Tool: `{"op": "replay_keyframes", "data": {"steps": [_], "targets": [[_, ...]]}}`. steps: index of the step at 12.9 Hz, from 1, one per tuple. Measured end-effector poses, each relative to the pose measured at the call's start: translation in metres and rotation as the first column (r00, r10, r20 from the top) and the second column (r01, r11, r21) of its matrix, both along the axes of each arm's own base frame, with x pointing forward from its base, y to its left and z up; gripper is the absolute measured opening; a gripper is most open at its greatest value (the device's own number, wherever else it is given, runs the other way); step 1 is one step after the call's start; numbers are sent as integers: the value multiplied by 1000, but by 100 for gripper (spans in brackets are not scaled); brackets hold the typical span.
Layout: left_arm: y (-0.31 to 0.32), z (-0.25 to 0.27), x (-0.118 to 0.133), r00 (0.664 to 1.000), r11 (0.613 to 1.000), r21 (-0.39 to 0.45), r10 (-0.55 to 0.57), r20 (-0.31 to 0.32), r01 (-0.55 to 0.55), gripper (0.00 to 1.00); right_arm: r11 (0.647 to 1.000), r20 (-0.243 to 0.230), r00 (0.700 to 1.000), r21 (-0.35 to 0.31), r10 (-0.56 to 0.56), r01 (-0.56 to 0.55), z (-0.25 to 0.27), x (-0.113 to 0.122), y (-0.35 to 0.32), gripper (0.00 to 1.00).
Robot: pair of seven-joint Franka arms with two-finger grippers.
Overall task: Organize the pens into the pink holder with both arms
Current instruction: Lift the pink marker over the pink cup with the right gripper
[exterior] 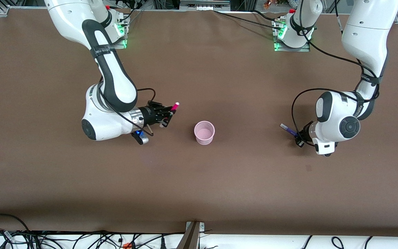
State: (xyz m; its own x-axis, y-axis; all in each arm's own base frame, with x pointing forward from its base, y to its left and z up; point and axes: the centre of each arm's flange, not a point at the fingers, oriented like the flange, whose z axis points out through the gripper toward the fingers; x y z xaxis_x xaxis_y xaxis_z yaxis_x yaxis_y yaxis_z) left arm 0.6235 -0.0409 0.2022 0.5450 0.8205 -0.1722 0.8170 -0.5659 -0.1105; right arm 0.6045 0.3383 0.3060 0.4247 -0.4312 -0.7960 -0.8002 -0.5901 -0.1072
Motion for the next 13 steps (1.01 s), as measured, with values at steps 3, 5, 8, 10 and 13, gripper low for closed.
{"op": "replay_keyframes", "data": {"steps": [3,5,8,10,13], "targets": [[2,58,15,999,1000,-11,5,32,-4,17,974,-110,983,154,-149,165,18,0,46,17],[10,97,17,997,1000,-14,16,69,-15,17,949,-146,964,193,-225,250,2,0,65,17],[17,147,17,991,1000,-16,27,131,-25,17,931,-157,945,188,-287,314,-31,0,85,17],[18,179,16,983,999,-19,33,179,-30,17,925,-148,940,187,-308,332,-45,5,94,17],[15,231,15,970,998,-28,61,237,-56,17,919,-152,936,194,-318,344,-58,10,101,17]]}}
